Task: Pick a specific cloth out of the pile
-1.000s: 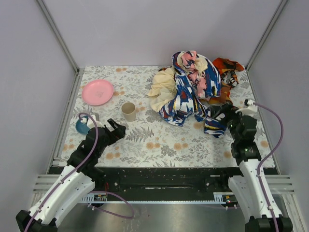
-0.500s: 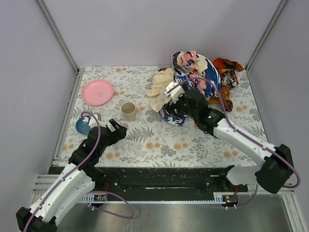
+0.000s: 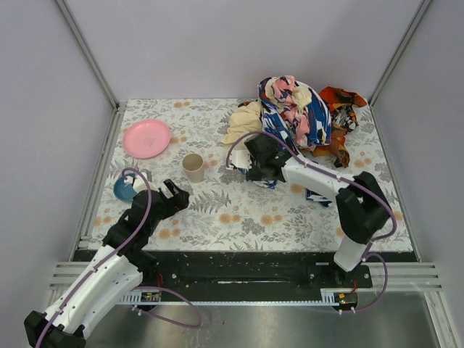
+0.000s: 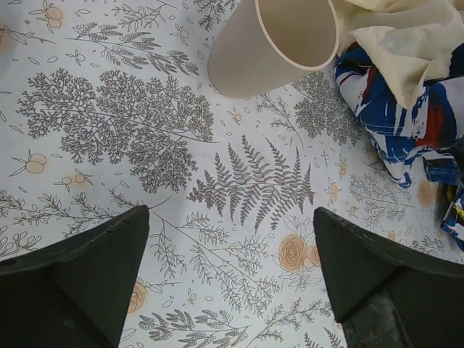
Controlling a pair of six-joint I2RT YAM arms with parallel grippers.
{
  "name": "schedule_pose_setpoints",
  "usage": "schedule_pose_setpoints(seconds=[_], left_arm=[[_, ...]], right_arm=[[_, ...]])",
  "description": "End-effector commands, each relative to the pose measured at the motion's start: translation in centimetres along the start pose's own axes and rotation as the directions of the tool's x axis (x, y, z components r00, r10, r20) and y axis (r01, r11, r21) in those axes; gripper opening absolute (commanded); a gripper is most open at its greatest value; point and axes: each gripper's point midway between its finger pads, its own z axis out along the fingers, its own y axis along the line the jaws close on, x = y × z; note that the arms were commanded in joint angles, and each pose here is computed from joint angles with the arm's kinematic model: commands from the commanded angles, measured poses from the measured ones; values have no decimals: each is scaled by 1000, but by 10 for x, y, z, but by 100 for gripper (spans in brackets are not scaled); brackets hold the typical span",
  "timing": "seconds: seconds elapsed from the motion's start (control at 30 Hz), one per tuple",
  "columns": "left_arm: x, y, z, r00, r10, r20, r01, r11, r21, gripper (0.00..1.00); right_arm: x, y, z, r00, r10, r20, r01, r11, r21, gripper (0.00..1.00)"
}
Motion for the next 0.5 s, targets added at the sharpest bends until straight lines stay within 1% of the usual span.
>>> schedule_pose_setpoints(seconds=[0.0,0.1,0.2,0.3,0.33,0.37,0.4,0.43,0.47], left_arm=[[-10,1,1,999,2,43,-2,1000,-16,99],[-12,3,1,999,0,52,2,1000,-29,99],[-16,5,0,998,0,65,3,999,-42,99],[-17,7,0,997,-2,71,6,999,-54,99],[-18,7,0,997,-3,75,8,998,-60,99],[-19,7,-1,997,-5,76,9,998,-61,99],[-19,8,-1,997,-6,77,10,998,-64,99],[-19,9,-1,997,-6,78,12,998,-67,99],[-20,9,-1,997,-8,82,14,998,-68,99]], right_arm=[[32,-13,37,985,-73,-156,67,997,-43,100],[52,4,71,972,-77,-220,49,990,-130,99],[64,30,103,964,-86,-252,30,976,-215,99],[74,49,128,954,-99,-282,20,963,-269,99],[78,58,134,949,-108,-296,13,952,-306,99],[85,69,135,940,-116,-320,-9,931,-364,94],[83,69,136,938,-103,-330,-40,916,-399,76],[85,77,134,930,-114,-349,-63,887,-457,56],[89,80,134,920,-112,-375,-86,877,-473,38]])
